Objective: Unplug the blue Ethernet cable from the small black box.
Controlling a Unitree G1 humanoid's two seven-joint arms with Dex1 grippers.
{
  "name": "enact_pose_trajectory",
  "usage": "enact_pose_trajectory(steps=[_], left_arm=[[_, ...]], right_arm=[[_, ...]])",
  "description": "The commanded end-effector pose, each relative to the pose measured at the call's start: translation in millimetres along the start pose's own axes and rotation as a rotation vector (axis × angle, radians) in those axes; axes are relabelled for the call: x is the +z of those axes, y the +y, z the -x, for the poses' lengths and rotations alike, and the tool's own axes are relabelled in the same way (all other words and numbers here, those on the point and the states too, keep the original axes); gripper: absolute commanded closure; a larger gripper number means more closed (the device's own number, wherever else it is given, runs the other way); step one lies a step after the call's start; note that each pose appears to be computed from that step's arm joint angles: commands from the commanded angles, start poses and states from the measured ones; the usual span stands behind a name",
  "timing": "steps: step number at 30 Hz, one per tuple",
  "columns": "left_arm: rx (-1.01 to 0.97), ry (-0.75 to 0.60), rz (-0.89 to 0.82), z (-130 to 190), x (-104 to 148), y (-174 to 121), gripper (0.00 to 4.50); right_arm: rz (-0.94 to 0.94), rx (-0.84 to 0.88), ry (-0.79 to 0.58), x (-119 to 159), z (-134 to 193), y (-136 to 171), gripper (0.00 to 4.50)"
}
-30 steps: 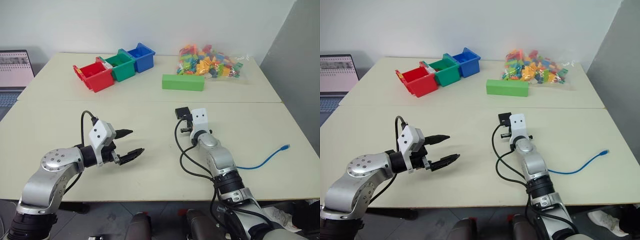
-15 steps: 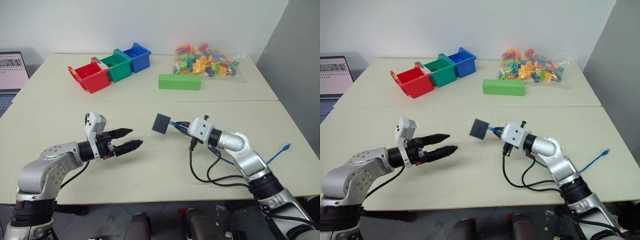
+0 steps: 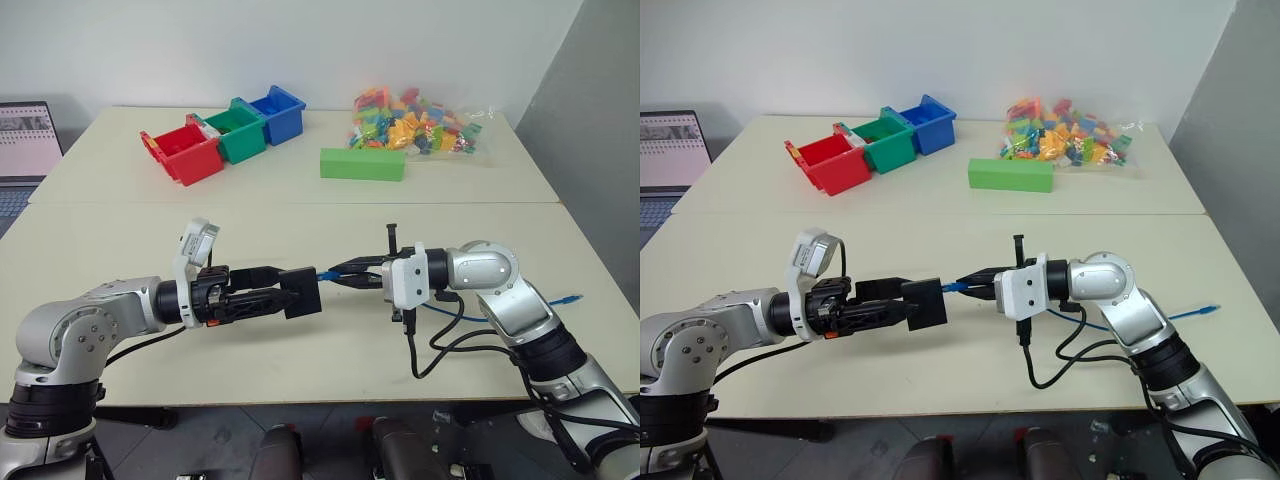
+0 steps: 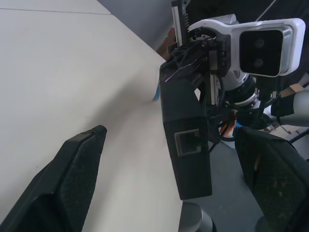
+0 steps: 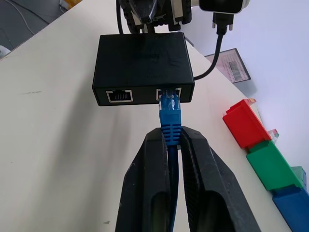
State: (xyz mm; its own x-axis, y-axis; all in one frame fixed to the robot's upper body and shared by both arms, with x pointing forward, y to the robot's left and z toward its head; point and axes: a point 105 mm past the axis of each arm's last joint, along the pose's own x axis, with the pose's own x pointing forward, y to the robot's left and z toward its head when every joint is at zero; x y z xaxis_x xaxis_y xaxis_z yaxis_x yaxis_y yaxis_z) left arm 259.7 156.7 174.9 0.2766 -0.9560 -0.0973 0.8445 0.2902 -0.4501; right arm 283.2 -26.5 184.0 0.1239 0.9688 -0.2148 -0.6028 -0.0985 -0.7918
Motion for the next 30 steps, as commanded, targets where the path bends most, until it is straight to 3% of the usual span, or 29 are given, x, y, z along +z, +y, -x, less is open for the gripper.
enact_pose_trajectory(steps=[1, 6, 16, 20, 22, 26, 30], left_arm=[[-0.026, -0.028, -0.019, -2, 7, -8, 0.43], [-0.023, -0.027, -0.008, -3, 3, -7, 1.69], [-0.002, -0.038, 0.003, -9, -1, -2, 3.68], [0.009, -0.035, 0.002, -9, -2, 0, 3.73], [0.012, -0.032, 0.003, -9, -3, 0, 3.73], [0.016, -0.017, 0.002, -7, -6, 1, 3.73], [-0.010, 0.010, -0.038, -3, -11, 0, 3.73]], right_arm=[[0.063, -0.028, -0.024, 14, 2, -14, 4.41], [0.063, -0.032, -0.028, 15, 2, -15, 4.41], [0.084, -0.024, -0.023, 16, -1, -14, 4.41], [0.073, -0.002, -0.011, 15, -2, -11, 4.41], [0.064, 0.012, 0.001, 13, -1, -9, 3.71], [0.030, 0.055, 0.010, 14, 3, -3, 3.00], [-0.167, 0.112, -0.013, 27, 12, 3, 2.14]])
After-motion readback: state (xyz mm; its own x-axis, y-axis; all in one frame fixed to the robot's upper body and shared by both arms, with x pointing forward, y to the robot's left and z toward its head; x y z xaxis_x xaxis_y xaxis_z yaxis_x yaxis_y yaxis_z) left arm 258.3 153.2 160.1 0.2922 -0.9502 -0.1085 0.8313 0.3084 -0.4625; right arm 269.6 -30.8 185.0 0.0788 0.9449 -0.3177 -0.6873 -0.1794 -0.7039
